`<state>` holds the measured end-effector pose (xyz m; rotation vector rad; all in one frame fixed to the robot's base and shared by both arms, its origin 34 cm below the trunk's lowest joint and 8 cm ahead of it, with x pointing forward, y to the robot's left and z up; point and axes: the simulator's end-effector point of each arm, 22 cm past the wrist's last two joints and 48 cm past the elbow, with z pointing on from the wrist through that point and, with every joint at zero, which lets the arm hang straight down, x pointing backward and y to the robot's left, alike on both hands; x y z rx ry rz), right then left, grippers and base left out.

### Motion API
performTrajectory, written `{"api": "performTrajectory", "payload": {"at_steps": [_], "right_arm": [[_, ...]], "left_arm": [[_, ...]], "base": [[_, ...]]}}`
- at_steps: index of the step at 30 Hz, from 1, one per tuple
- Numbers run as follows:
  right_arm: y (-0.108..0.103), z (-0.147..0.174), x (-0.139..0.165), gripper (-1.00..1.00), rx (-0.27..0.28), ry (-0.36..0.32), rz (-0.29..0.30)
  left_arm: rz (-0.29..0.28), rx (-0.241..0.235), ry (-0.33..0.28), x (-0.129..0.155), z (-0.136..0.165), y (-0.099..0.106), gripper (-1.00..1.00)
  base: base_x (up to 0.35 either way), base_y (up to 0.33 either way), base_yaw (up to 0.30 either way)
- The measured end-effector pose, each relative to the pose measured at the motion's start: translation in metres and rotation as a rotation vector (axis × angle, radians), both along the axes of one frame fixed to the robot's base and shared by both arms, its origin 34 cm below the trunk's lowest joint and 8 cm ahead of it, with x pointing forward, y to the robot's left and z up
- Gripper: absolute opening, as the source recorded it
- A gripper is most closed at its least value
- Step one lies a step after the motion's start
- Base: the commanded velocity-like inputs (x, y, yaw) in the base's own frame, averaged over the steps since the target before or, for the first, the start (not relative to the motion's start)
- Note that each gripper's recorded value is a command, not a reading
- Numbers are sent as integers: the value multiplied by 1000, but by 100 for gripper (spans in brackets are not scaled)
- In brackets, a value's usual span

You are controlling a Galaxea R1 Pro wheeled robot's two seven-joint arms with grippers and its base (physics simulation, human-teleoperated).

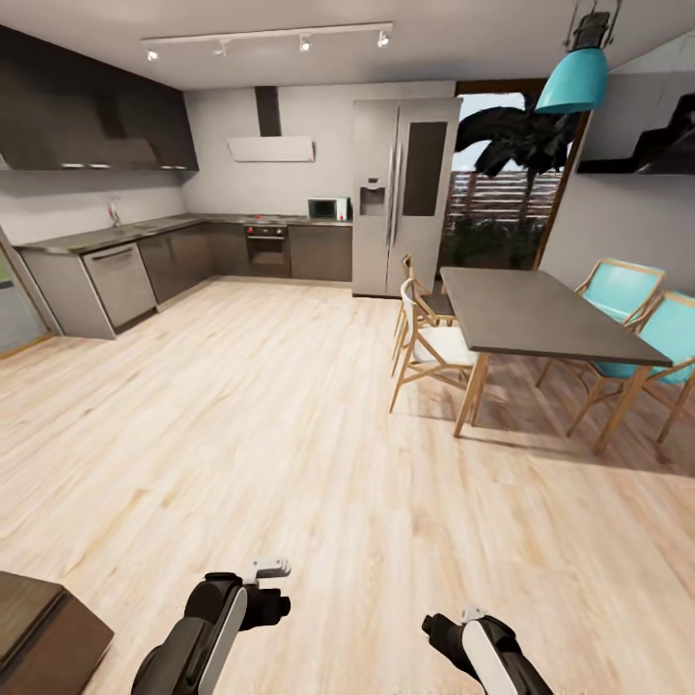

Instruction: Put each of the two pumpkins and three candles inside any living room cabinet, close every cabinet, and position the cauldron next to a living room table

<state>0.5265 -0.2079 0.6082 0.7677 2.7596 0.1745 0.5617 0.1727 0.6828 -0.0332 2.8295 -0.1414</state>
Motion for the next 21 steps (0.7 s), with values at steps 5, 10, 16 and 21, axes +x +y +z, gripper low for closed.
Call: {"api": "performTrajectory", "payload": {"at_steps": [5,10,16,21], "right_arm": [[-1,7,-1,100,-1,2,-1],[-13,13,-2,100,11,7,-65],[-21,20,-4,100,18,10,-106],[-23,27,-5,100,17,9,-111]], "left_arm": [[1,-1,0,0,7,0,100],[1,0,1,-1,14,0,100],[1,1,0,-2,22,0,100],[1,0,0,-2,29,0,100]], "base": [[0,0,-288],[0,0,-288],[0,0,-288],[0,0,-288]]}}
